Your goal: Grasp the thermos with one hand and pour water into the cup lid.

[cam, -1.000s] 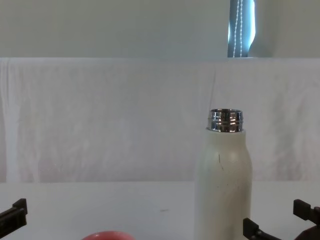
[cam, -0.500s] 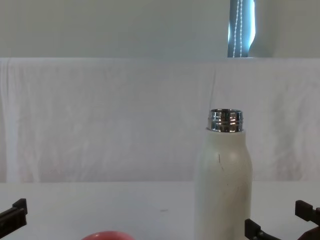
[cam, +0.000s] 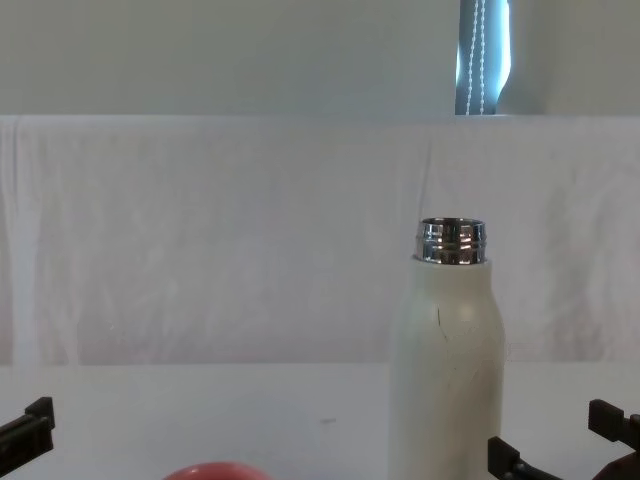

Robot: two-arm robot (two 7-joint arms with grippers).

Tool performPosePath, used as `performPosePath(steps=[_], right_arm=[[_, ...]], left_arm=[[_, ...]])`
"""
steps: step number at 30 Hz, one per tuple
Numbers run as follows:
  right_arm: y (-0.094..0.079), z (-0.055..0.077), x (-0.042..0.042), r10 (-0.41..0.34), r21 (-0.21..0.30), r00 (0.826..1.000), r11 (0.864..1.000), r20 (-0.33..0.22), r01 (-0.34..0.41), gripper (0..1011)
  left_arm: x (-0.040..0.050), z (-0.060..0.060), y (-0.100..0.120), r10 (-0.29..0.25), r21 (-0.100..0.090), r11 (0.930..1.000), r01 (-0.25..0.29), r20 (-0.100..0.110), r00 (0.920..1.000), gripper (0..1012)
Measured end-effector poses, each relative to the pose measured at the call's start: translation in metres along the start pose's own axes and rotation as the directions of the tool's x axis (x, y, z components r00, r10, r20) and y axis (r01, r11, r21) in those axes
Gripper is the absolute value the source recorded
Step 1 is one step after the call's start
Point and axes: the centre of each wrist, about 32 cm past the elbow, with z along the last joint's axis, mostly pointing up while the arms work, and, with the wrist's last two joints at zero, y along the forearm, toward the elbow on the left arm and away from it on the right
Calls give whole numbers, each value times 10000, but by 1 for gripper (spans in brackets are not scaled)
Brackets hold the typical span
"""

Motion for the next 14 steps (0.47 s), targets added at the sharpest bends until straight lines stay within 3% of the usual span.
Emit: performPosePath(steps=[14], right_arm=[[0,-2,0,0,-10,10000,10000,-2,0,1001]], left_arm=[[0,0,0,0,-1,10000,0,0,10000,1001]])
